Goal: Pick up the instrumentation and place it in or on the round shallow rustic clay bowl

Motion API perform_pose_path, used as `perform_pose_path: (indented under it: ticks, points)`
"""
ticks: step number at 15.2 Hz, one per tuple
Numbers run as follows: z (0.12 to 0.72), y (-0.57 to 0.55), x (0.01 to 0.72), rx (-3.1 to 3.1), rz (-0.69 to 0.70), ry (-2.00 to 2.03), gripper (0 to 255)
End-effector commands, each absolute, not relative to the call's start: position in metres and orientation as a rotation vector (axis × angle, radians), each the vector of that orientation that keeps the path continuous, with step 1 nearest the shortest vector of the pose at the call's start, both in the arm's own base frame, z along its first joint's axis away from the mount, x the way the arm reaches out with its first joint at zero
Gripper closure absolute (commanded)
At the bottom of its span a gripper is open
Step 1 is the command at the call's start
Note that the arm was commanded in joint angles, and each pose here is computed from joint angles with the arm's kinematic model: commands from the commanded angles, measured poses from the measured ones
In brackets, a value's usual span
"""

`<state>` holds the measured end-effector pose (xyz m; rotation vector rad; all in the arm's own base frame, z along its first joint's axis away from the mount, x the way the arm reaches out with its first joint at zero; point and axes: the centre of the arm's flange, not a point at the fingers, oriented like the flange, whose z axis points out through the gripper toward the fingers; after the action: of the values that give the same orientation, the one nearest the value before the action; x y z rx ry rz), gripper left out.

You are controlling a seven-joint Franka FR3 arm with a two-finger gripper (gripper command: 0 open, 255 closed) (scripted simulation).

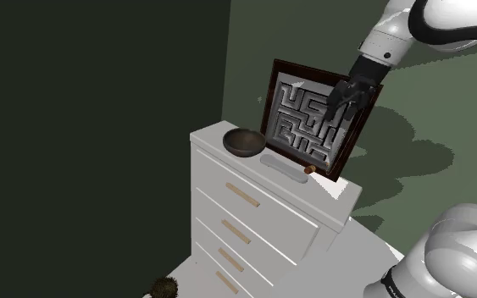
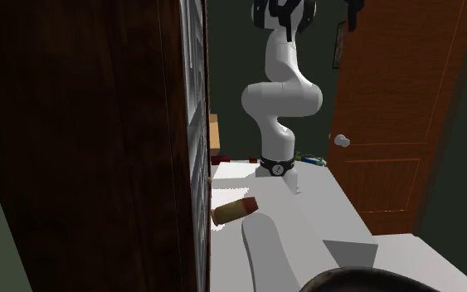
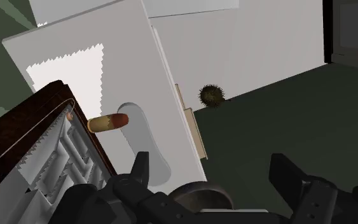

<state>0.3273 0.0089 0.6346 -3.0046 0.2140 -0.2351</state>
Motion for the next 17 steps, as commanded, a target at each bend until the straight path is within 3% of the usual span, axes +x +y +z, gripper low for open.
perform_pose_path:
  ticks: [1,17]
  points:
    - [0.635,0.009,0.327,-3.005,-0.235,0.214,0]
    - [0.464,-0.031,0.454,-3.083,-0.092,-0.104,0]
